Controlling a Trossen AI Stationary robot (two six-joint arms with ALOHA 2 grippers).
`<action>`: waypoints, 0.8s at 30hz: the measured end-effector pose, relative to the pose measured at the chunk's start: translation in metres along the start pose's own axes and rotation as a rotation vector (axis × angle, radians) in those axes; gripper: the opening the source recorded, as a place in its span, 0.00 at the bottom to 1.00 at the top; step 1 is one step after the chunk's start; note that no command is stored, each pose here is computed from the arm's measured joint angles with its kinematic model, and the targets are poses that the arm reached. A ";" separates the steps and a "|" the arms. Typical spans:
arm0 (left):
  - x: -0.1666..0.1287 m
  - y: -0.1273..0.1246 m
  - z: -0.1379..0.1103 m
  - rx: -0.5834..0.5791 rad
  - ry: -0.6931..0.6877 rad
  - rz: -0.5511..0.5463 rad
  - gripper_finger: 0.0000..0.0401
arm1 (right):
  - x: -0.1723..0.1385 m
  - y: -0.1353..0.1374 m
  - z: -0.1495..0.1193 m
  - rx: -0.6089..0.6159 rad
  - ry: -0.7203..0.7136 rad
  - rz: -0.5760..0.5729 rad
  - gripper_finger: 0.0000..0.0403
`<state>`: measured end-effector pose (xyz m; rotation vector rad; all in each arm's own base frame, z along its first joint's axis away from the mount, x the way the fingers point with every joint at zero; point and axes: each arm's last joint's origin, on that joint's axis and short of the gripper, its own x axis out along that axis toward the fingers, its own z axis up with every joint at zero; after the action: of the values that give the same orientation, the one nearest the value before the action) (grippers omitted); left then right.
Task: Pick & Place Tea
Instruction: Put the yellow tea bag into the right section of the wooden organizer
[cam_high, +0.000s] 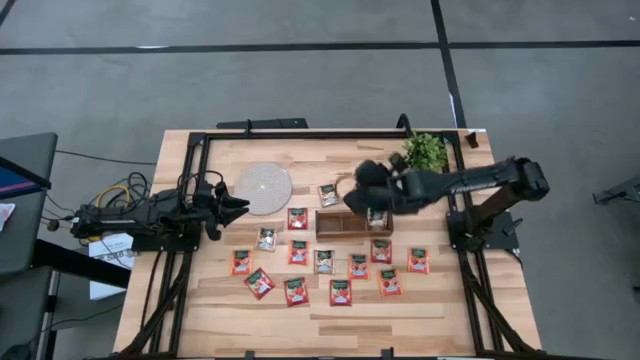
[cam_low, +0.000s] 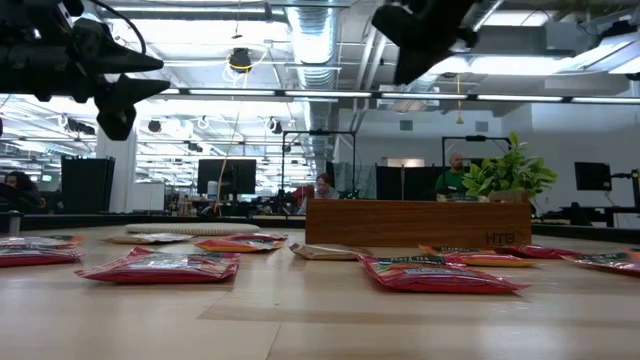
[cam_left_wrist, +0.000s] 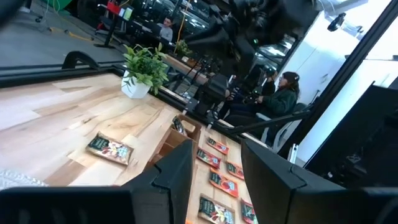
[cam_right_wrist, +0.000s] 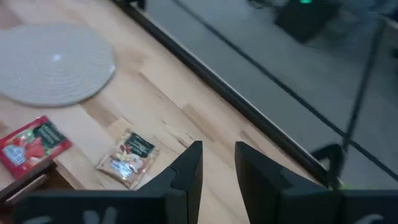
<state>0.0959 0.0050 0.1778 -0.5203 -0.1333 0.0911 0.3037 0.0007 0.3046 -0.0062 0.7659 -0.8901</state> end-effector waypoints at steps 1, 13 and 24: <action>0.000 0.000 0.000 -0.012 0.000 0.000 0.32 | 0.006 -0.005 0.006 -0.012 0.003 0.034 0.22; 0.000 0.000 0.000 -0.043 0.000 0.000 0.32 | 0.098 -0.048 0.036 -0.134 0.076 0.512 0.22; 0.000 0.000 0.000 -0.136 -0.008 0.008 0.32 | 0.165 -0.035 0.014 -0.246 0.211 0.718 0.22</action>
<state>0.0958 0.0053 0.1780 -0.6559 -0.1462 0.0926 0.3517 -0.1421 0.2266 0.1402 0.9817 -0.1115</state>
